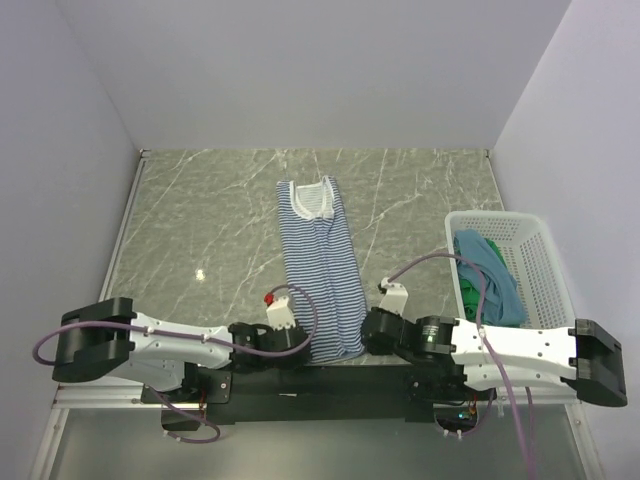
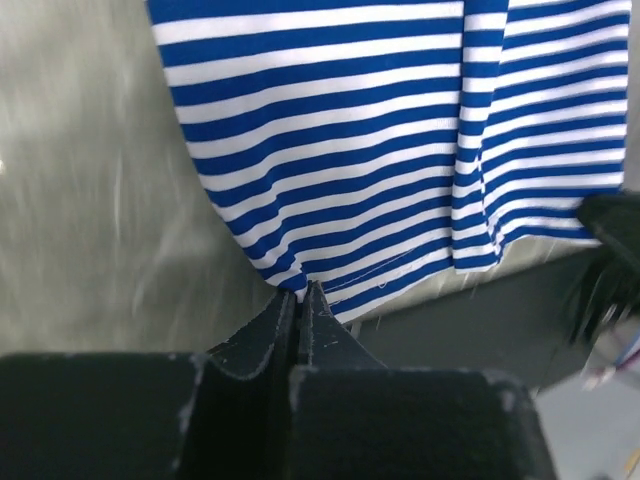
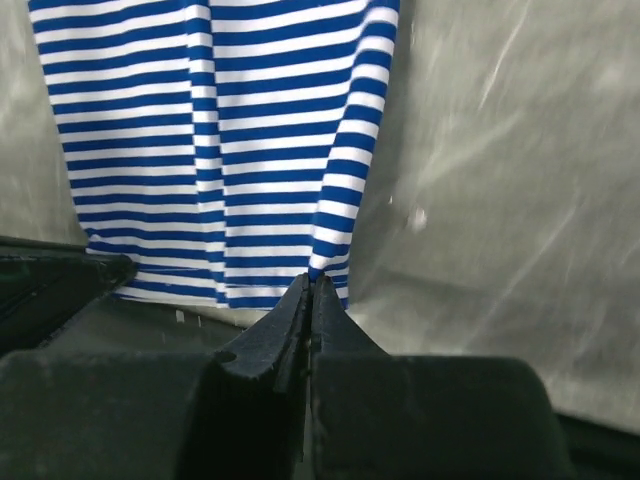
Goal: Fold and stack the tank tops
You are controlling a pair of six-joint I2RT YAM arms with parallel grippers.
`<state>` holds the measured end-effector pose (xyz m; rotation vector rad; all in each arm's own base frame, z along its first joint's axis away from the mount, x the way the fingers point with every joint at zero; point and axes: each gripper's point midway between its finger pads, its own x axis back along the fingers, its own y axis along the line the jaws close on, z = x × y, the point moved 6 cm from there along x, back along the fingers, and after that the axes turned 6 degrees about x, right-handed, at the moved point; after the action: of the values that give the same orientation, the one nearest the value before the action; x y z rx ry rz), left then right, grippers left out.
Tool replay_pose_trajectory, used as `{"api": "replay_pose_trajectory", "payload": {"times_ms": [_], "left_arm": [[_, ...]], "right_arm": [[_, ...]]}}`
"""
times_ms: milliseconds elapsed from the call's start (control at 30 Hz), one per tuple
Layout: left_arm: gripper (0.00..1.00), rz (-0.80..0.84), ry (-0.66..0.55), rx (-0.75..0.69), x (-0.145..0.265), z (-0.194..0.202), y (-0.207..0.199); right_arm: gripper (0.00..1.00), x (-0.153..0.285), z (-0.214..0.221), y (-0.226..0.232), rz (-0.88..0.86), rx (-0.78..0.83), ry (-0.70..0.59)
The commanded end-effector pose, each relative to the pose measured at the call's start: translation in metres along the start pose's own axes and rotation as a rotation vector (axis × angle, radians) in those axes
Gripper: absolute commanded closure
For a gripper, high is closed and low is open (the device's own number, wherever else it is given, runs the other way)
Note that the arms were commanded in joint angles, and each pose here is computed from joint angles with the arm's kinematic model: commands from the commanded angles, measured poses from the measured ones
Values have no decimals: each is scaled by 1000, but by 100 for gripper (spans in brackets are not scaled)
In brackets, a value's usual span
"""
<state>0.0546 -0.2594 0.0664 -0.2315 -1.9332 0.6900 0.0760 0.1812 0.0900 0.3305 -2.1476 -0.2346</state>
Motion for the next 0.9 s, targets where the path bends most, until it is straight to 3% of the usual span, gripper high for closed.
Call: {"api": "replay_pose_trajectory", "payload": {"times_ms": [0,400,867], "left_arm": [[99,-155,22,-14,15,9,33],[99,-12,-139,70,40,-49,-14],[99,19,-310,95,40,-147,-38]], "right_arm": [[100,12,3,-5,54,-47,-29],[100,27,-54,24,84,-10,-166],[100,0,-129,37,89,16,-257]]}}
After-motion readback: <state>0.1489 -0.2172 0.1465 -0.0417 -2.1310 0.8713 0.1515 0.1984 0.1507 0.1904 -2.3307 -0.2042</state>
